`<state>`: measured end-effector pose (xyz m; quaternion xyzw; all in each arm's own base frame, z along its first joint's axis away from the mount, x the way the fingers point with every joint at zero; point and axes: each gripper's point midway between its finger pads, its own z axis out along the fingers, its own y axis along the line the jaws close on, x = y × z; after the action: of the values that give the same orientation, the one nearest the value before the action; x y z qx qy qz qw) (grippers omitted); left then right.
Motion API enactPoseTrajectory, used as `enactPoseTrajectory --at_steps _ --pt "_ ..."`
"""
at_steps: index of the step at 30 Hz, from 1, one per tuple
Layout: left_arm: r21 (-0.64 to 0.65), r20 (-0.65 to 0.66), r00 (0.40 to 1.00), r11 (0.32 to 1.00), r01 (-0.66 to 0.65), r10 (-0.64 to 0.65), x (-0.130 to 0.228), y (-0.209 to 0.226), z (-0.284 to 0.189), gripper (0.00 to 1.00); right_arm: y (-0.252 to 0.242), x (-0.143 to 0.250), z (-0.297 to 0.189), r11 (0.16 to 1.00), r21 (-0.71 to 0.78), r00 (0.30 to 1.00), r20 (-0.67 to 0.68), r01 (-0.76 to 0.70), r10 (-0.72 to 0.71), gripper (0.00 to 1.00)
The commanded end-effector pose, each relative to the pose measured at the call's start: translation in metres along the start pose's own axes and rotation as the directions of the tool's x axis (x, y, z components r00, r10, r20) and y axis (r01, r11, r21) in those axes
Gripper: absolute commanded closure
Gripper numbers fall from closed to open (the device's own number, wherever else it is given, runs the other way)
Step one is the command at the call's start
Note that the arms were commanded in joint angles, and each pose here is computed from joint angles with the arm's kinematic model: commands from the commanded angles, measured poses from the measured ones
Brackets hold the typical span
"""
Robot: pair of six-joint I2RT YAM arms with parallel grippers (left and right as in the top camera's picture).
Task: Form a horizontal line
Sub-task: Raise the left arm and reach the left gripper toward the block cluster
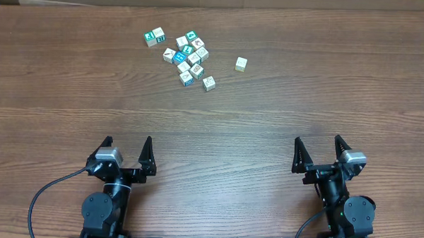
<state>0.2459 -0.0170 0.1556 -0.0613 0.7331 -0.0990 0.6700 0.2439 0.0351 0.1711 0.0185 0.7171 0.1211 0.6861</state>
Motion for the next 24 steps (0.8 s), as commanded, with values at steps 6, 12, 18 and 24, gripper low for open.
enactPoseTrajectory --at_steps 6,12,18,24 --pt "0.056 0.153 0.987 0.997 0.048 -0.056 -0.037 -0.010 -0.004 0.00 -0.002 0.001 0.000 1.000 0.009 1.000 0.007 0.004 -0.004 0.00" --pt "0.230 0.599 0.776 0.971 0.071 -0.199 -0.153 -0.033 -0.058 0.00 -0.002 0.001 0.000 1.000 0.009 1.000 0.007 0.004 -0.004 0.00" --pt "0.267 0.782 0.558 0.958 0.101 -0.277 -0.226 -0.031 -0.118 0.00 -0.002 0.001 0.000 1.000 0.009 1.000 0.007 0.004 -0.004 0.00" --pt "0.263 0.805 0.530 0.961 0.087 -0.268 -0.279 -0.042 -0.151 0.00 -0.002 0.001 0.000 1.000 0.009 1.000 0.007 0.004 -0.004 0.00"
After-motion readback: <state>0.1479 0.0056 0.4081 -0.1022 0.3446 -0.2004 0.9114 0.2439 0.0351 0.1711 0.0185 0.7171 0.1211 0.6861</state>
